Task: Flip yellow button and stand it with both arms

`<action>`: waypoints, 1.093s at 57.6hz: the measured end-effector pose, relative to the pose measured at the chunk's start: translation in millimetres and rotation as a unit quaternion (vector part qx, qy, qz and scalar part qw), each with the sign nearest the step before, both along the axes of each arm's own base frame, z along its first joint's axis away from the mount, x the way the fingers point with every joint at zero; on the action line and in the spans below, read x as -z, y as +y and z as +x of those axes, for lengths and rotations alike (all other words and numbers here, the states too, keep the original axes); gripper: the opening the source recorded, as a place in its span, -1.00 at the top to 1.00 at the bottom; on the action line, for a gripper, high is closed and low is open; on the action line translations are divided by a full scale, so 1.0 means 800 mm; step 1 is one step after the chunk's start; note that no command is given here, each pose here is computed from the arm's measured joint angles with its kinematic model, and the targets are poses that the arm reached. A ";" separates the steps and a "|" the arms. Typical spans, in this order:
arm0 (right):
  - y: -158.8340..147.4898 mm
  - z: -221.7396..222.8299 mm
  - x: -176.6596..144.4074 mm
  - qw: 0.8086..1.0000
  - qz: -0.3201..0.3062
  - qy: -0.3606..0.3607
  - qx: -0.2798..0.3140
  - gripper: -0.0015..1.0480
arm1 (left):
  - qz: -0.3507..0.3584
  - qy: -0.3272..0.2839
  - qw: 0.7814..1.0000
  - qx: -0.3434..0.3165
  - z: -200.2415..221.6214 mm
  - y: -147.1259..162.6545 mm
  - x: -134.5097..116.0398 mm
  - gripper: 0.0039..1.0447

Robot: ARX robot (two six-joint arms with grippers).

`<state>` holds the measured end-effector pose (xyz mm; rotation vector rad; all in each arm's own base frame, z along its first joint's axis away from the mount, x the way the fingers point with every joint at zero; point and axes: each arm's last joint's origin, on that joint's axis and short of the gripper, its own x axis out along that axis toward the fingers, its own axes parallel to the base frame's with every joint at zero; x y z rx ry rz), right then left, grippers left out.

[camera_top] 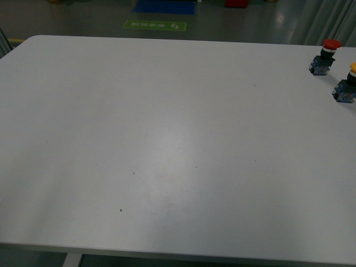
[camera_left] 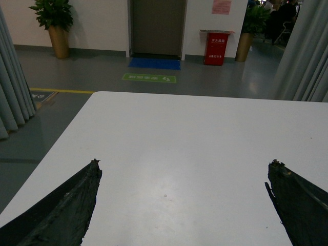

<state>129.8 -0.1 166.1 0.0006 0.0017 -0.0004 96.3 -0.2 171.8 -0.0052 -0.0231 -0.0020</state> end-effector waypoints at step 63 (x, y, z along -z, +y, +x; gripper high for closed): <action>0.000 -0.040 0.001 1.000 0.000 -0.001 0.000 0.94 | 0.000 0.000 1.000 0.000 0.000 0.000 0.000 -0.87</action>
